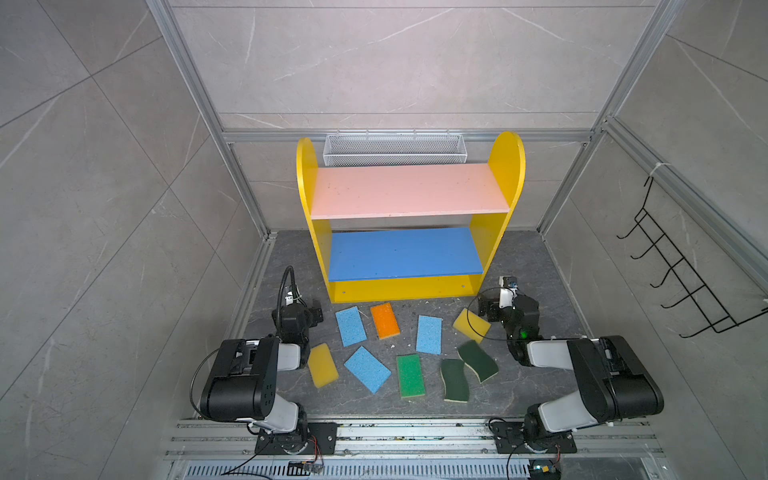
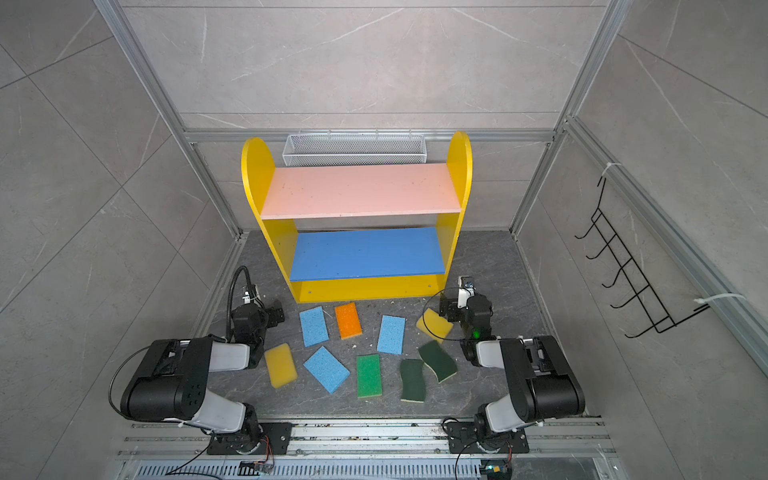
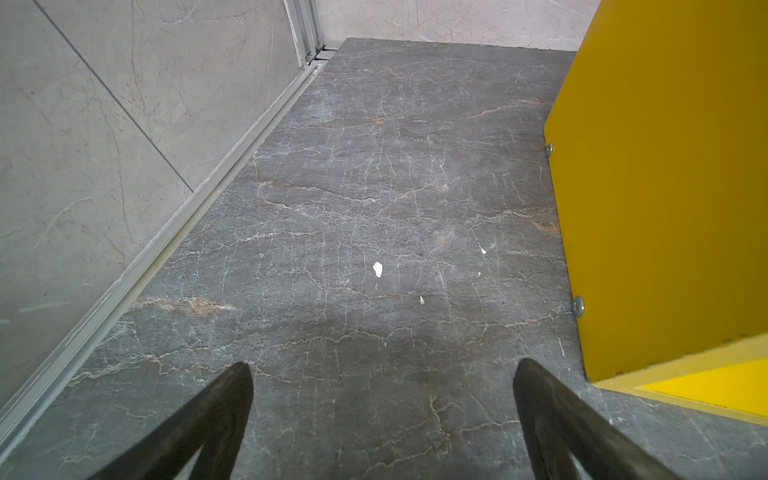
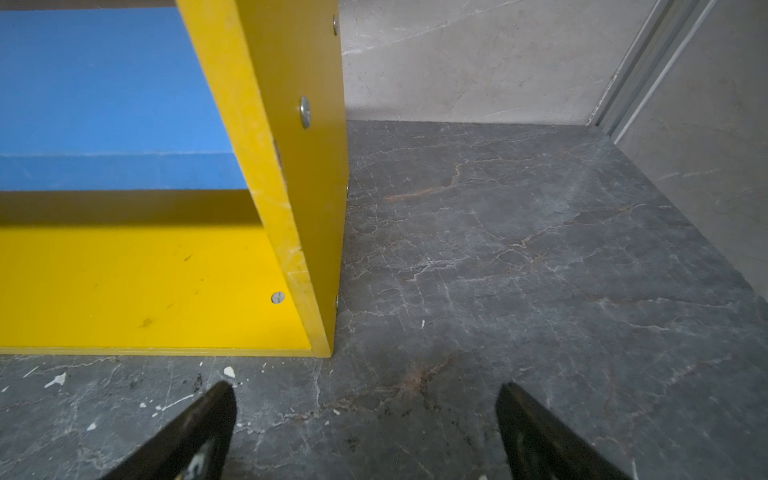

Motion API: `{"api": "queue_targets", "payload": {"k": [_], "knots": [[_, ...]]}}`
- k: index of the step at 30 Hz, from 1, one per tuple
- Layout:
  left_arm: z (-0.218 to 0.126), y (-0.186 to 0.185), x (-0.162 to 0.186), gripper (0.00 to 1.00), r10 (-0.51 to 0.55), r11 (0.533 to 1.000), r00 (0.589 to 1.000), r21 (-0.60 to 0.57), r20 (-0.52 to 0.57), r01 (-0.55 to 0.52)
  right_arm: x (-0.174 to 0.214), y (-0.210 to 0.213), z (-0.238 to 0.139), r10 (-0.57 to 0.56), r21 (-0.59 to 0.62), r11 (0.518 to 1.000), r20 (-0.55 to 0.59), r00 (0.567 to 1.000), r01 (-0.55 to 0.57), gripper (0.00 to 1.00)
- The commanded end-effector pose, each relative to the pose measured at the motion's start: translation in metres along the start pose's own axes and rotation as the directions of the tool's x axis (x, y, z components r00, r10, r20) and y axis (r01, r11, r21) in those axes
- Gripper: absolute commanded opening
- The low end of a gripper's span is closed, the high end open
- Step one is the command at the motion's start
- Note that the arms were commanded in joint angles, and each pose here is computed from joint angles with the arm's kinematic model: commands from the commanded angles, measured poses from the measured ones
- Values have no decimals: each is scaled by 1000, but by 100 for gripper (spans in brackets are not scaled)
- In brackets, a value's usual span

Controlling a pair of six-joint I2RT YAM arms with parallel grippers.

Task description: Place and organize the cleaning sponges onto the shelf

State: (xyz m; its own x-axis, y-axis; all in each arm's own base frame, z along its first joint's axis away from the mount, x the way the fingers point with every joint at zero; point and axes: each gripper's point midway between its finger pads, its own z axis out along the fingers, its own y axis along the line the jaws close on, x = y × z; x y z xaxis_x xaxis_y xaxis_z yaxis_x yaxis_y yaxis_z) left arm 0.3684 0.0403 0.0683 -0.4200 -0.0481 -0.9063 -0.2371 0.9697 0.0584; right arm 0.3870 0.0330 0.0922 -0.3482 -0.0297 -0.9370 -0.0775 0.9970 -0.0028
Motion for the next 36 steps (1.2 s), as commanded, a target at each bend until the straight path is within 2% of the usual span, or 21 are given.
{"api": "queue_targets", "payload": {"k": [1,21,29,32,36], "knots": [[1,-3,-24,100,2,1000,997,18,73,-3,-1,0,3,-17,-4,1000,-7,1000,17,99],[0,-2,-24,100,3,1000,997,10,78,-4,-3,-2,3,-10,10,1000,-5,1000,10,99],[-18,7,-54,100,-12,999,999,-33,34,13,-22,-2,-6,-18,9,1000,-66,998,19,99],[-33,16,-60,100,-89,994,996,-68,28,90,-39,-1,-13,-6,3,1000,-47,999,6,99],[-52,21,-60,100,-196,976,981,-102,-19,193,-54,-11,-29,30,65,997,-26,999,-29,99]]}}
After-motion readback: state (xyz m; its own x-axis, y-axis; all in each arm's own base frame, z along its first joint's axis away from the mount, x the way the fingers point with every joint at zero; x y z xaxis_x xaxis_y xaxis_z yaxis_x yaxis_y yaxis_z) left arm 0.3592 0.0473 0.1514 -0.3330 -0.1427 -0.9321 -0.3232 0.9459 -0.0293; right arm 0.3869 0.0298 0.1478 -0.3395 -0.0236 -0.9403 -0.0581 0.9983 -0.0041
